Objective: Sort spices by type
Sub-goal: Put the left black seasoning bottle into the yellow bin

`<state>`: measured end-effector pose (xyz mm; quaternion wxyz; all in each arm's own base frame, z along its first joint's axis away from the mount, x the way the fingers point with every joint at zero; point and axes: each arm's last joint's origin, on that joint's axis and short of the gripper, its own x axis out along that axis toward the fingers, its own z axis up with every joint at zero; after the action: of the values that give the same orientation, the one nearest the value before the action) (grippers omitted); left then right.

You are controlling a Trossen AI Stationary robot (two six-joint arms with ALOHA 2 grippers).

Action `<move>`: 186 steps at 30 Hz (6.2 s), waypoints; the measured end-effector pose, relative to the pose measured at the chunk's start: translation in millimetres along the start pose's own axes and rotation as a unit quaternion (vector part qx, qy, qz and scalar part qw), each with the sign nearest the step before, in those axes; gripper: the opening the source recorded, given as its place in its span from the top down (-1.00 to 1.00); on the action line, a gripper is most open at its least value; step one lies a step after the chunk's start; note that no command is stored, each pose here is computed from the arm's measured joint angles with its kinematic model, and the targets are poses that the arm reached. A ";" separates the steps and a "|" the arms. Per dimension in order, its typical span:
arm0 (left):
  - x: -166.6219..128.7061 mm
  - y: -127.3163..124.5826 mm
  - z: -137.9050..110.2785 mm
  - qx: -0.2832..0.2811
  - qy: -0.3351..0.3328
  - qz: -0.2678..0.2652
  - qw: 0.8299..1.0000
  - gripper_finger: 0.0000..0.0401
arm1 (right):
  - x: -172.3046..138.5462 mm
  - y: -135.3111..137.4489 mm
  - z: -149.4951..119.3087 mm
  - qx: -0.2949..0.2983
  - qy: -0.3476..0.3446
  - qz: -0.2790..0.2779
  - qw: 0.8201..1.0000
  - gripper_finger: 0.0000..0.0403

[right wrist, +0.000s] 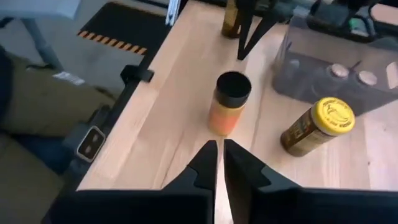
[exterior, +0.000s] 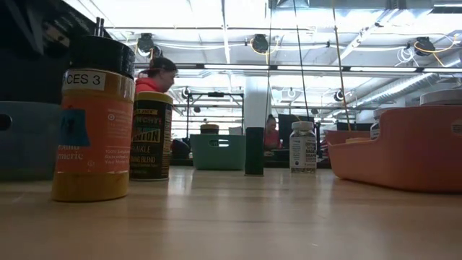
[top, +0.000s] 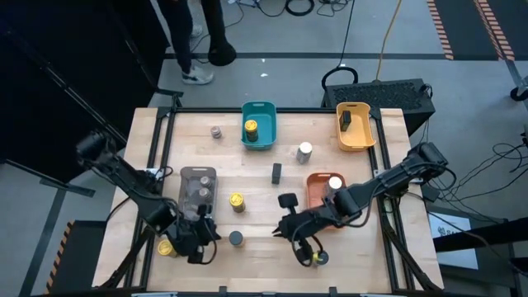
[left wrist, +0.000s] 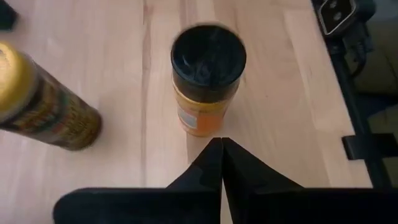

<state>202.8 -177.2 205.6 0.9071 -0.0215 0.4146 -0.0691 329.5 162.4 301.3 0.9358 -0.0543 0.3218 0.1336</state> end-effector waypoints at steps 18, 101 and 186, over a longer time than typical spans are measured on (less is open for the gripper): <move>50.9 -2.5 -10.3 -0.045 -0.005 0.072 0.996 0.98 | 9.9 2.6 -3.6 -0.009 0.004 -0.044 0.999 0.98; 54.9 -1.7 -6.0 -0.042 -0.050 0.107 0.992 0.98 | -19.2 -105.7 -16.4 0.058 -0.114 -0.141 0.982 0.14; 56.4 7.3 0.6 -0.018 -0.082 0.161 0.983 0.98 | -152.0 -229.6 -305.8 0.448 -0.135 -0.721 0.511 0.14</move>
<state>240.5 -178.1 163.1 0.9366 0.0239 0.3384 0.0877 100.2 -147.8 158.0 0.6423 0.1777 0.0585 -0.7432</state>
